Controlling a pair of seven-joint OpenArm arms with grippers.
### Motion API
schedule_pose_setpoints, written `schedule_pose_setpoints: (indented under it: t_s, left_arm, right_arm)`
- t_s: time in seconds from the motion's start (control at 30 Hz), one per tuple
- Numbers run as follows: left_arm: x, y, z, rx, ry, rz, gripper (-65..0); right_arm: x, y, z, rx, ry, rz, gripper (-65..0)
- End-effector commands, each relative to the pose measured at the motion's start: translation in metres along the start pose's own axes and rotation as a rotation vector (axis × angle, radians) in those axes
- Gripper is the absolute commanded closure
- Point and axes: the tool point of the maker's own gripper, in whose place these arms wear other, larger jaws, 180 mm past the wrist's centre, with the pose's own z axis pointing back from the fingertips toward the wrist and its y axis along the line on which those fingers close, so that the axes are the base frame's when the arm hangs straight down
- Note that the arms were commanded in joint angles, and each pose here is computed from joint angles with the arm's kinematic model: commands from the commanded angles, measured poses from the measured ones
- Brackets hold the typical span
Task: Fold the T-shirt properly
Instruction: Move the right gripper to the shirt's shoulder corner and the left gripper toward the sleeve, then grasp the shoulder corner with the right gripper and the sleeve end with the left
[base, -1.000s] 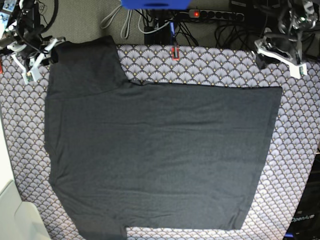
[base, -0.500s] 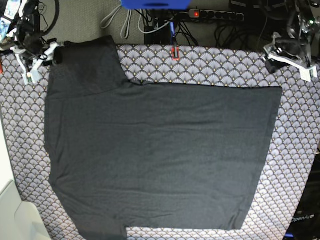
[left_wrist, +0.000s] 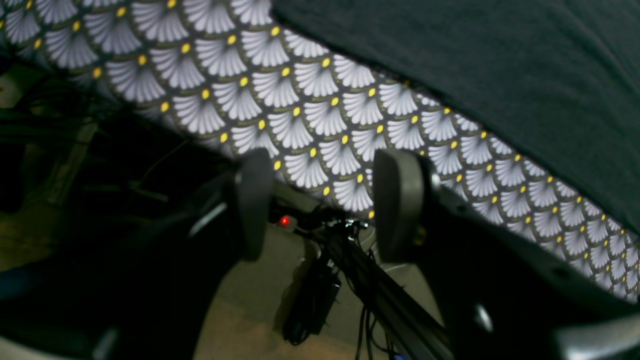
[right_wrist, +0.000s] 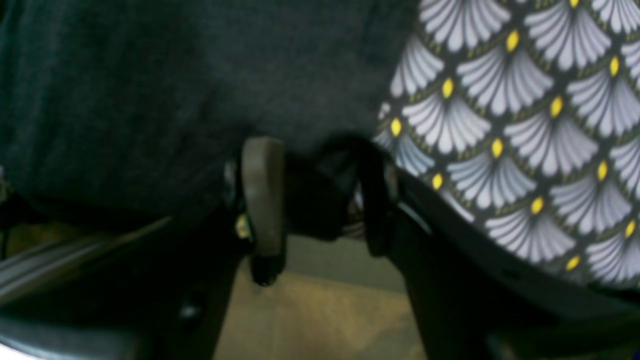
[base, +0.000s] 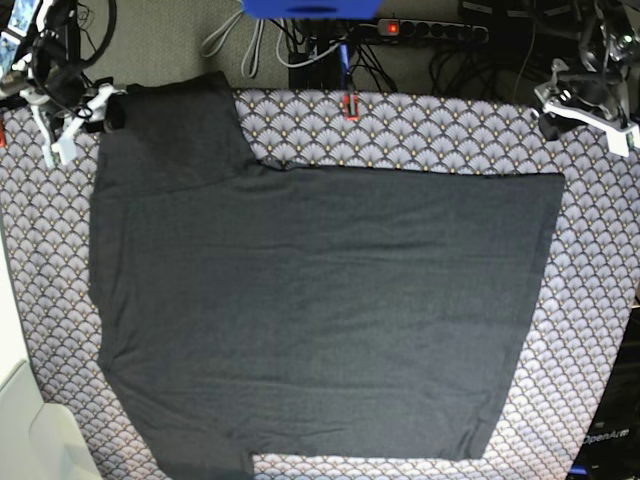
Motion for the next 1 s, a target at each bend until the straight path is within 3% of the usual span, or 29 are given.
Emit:
schedule_pose_setpoints:
  t_s: [0.0,0.23,0.5,0.73,0.97]
  left_arm:
    - [0.009,0.000,0.004,-0.002,-0.029,-0.016,-32.1]
    - [0.011,0.000,0.003,-0.002,-0.033,-0.018,-32.2]
    - [0.017,0.008,0.005,0.021,-0.052,-0.018,-32.4]
    - [0.045,0.032,-0.004,0.070,-0.120,0.047,-32.4]
    - [0.062,0.052,-0.036,0.029,-0.100,-0.001,-32.4]
  right_arm:
    - [-0.022,0.003,-0.001,-0.002,0.093,0.000,-25.8]
    - [-0.037,0.013,-0.003,0.017,0.114,-0.028,-20.6]
    - [-0.035,0.011,-0.003,0.015,0.112,-0.025,0.0]
    - [-0.035,0.011,-0.003,0.015,0.112,-0.025,-0.2]
    - [-0.035,0.011,-0.003,0.015,0.112,-0.025,-0.2]
